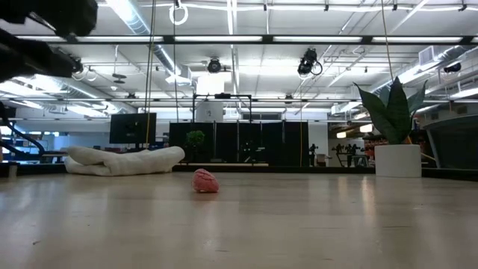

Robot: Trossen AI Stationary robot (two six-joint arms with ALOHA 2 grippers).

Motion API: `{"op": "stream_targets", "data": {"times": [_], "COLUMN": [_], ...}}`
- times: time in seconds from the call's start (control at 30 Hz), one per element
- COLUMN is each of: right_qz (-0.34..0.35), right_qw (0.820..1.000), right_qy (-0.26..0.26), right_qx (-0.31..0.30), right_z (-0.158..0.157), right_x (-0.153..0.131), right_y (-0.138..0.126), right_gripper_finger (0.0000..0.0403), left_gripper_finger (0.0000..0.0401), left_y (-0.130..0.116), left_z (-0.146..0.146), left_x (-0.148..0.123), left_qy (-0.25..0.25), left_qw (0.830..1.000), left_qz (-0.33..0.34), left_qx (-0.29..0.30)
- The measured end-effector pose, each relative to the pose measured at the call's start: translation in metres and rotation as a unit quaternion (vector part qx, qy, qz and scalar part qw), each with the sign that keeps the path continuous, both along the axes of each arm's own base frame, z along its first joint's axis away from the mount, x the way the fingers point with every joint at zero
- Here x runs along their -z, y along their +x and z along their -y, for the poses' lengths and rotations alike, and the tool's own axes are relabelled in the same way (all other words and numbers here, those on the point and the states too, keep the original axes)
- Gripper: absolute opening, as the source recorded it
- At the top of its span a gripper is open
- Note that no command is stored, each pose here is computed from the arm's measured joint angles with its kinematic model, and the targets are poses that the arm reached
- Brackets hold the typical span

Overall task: Pick and placing Produce into tupperware
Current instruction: Put the red strawberry into the white basket

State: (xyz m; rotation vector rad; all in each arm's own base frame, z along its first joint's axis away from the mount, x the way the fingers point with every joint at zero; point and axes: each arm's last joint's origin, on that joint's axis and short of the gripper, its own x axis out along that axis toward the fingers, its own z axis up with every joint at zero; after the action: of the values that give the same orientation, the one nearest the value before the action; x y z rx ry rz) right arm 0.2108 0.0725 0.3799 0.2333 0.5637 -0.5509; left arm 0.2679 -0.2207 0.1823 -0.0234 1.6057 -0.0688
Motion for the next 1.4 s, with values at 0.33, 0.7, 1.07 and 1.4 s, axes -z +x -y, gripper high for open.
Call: {"op": "stream_targets", "data": {"times": [0.33,0.7,1.07,1.4], "right_qz": [0.001,0.001,-0.024,-0.146], "right_qw": [1.0,1.0,1.0,0.983], "right_qy": [0.002,0.002,-0.007,0.077], "right_qx": [0.001,0.002,0.002,0.075], "right_z": [0.0,0.0,0.002,0.026], "right_x": [0.0,0.0,0.002,0.005], "right_y": [0.0,0.0,-0.005,-0.069], "right_gripper_finger": [0.0231,0.0231,0.023,0.0207], "left_gripper_finger": [0.017,0.0006,0.0003,0.0001], "left_y": [-0.008,0.017,0.091,0.164], "left_z": [-0.009,-0.022,-0.073,-0.138], "left_x": [0.026,0.003,-0.107,-0.16], "left_qy": [0.019,0.002,0.027,-0.053], "left_qw": [1.0,0.998,0.978,0.858], "left_qz": [-0.004,0.009,0.202,0.477], "left_qx": [-0.022,-0.055,-0.031,-0.184]}}
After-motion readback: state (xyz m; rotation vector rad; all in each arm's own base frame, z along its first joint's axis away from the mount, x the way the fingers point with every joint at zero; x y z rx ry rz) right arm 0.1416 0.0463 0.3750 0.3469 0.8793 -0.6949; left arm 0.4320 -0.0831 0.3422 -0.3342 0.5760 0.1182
